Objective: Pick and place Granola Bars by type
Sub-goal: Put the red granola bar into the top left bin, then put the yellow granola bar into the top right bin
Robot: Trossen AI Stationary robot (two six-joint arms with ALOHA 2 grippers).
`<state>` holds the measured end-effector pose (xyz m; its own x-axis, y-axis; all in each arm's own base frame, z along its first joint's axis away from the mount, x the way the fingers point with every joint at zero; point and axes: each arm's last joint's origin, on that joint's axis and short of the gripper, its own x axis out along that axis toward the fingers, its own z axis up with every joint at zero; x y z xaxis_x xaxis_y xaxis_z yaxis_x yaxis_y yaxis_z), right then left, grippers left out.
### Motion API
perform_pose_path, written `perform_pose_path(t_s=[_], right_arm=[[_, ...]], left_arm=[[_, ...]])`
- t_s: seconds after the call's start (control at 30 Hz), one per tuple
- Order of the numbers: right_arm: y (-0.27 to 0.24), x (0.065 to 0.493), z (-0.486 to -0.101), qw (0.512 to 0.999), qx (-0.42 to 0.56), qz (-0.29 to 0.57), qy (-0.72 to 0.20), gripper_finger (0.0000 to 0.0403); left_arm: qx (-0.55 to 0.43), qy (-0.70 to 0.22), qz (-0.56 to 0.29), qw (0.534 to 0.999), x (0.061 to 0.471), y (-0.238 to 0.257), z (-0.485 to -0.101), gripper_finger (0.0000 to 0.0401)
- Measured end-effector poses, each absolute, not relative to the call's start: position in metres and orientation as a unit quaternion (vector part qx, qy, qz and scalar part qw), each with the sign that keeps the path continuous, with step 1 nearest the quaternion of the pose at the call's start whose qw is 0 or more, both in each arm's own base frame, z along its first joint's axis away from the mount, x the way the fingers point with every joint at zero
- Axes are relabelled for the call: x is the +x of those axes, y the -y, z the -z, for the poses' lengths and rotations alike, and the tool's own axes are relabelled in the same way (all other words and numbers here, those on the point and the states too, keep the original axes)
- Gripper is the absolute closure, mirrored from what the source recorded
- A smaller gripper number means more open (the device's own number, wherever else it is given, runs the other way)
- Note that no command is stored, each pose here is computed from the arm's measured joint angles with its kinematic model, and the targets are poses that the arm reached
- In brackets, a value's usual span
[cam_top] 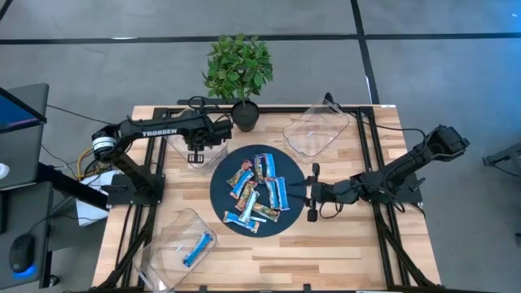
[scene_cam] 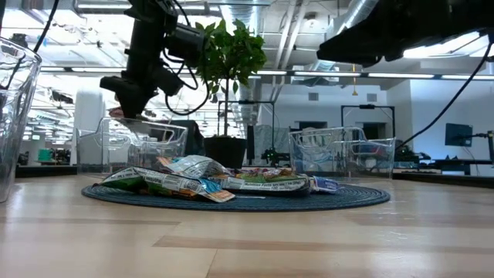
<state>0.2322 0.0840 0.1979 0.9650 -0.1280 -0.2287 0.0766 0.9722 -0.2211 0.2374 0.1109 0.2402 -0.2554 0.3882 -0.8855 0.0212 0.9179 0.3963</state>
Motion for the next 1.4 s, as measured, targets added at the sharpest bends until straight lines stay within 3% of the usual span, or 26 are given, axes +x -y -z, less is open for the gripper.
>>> perform_pose_path(t_s=[0.23, 0.4, 0.5, 0.73, 1.0, 1.2, 1.4], right_arm=[[-0.083, 0.233, -0.196, 0.986, -0.095, 0.050, -0.125, 0.0272], [-0.080, 0.240, -0.195, 0.989, -0.078, -0.001, -0.127, 0.0271], [-0.081, 0.254, -0.192, 0.988, -0.077, -0.018, -0.134, 0.0272], [-0.082, 0.306, -0.192, 0.975, -0.095, -0.033, -0.197, 0.0272], [-0.093, 0.346, -0.176, 0.947, -0.062, -0.015, -0.314, 0.0271], [-0.096, 0.361, -0.163, 0.918, -0.033, 0.012, -0.396, 0.0265], [-0.098, 0.367, -0.166, 0.918, -0.017, 0.019, -0.397, 0.0244]], left_arm=[[0.152, -0.775, -0.174, 0.588, 0.238, -0.113, -0.241, 0.0232], [0.145, -0.774, -0.197, 0.584, 0.237, -0.113, -0.246, 0.0223], [0.129, -0.757, -0.215, 0.604, 0.236, -0.110, -0.258, 0.0226], [0.092, -0.657, -0.261, 0.702, 0.214, -0.083, -0.305, 0.0237], [0.067, -0.410, -0.242, 0.877, 0.167, -0.025, -0.362, 0.0250], [0.064, -0.255, -0.136, 0.955, 0.135, 0.008, -0.360, 0.0252], [0.061, -0.180, -0.031, 0.981, 0.122, 0.026, -0.330, 0.0252]])
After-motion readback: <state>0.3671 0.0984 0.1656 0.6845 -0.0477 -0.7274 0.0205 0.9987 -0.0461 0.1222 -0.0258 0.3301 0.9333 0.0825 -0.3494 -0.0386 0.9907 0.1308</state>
